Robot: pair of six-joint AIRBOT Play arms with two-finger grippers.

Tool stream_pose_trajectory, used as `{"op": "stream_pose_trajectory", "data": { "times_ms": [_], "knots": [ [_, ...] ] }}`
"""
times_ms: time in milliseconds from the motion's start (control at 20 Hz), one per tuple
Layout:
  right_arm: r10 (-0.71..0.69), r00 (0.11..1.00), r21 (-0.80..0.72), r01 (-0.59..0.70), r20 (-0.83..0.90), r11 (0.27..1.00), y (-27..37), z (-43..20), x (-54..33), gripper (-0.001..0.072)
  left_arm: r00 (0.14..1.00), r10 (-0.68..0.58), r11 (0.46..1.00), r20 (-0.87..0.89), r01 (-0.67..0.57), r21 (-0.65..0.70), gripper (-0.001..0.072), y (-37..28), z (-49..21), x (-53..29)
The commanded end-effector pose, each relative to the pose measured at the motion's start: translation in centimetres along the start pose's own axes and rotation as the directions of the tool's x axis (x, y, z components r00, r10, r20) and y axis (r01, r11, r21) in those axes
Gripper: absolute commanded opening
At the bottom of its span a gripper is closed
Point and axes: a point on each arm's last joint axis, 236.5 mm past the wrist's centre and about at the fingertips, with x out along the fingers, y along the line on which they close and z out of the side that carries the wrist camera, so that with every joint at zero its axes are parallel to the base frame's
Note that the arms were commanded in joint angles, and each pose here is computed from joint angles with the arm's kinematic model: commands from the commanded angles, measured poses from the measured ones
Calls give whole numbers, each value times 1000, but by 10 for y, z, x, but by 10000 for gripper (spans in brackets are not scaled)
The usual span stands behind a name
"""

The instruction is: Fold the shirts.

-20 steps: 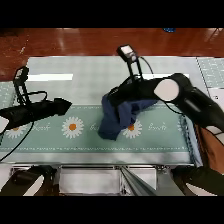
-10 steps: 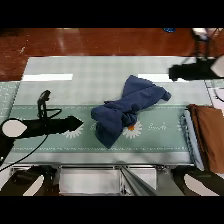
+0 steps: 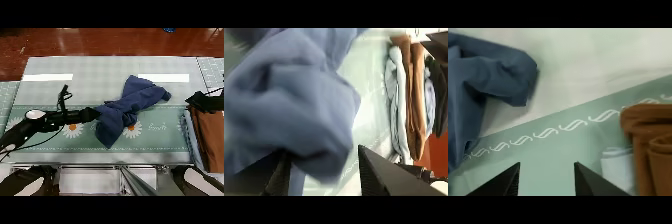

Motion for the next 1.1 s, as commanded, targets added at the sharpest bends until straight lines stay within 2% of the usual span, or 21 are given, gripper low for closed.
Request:
{"op": "stream_pose_trajectory", "data": {
  "times_ms": [0, 100, 150, 200, 500, 600, 650, 700, 750, 800, 900, 1000, 1050],
  "knots": [
    [53, 997, 24, -52, -53, 998, 11, -12, 30, 416, 998, -17, 999, -61, 20, 44, 506, 5, 5, 44],
    [101, 994, 60, -99, -28, 993, 28, -5, 48, 415, 995, 2, 1000, -100, -4, -16, 475, 16, 12, 54],
    [119, 993, 69, -117, -22, 991, 36, 0, 57, 414, 991, 6, 999, -137, -11, -37, 303, 20, 13, 54],
    [134, 990, 67, -132, -33, 989, 44, 3, 65, 414, 983, 1, 999, -182, -7, -33, 16, 22, 12, 51],
    [215, 969, 24, -214, -124, 977, 106, 21, 125, 411, 971, -78, 997, -227, 70, -42, 14, 11, 21, 28],
    [218, 956, 0, -222, -196, 975, 122, 6, 150, 373, 976, -60, 998, -211, 53, -38, 14, 15, 25, 30],
    [222, 948, -18, -232, -227, 972, 132, -1, 158, 238, 978, -52, 998, -200, 46, -37, 14, 17, 28, 29],
    [235, 940, -40, -252, -245, 967, 143, -2, 158, 54, 981, -54, 998, -187, 45, -53, 13, 17, 35, 26],
    [261, 934, -90, -290, -243, 953, 160, 8, 147, 18, 981, -79, 995, -177, 68, -68, 14, 10, 45, 19],
    [289, 930, -169, -330, -227, 929, 181, 25, 125, 17, 978, -123, 992, -169, 116, -47, 13, -7, 59, 7],
    [303, 948, -378, -316, -97, 870, 222, 78, 55, 17, 977, -184, 980, -104, 190, 58, 12, -52, 103, -32],
    [340, 930, -566, -205, 142, 798, 269, 134, -51, 17, 980, -187, 964, 73, 169, 204, 13, -101, 163, -88],
    [369, 896, -631, -141, 247, 763, 290, 148, -109, 17, 967, -173, 956, 187, 119, 267, 13, -126, 194, -123]
  ]
}}
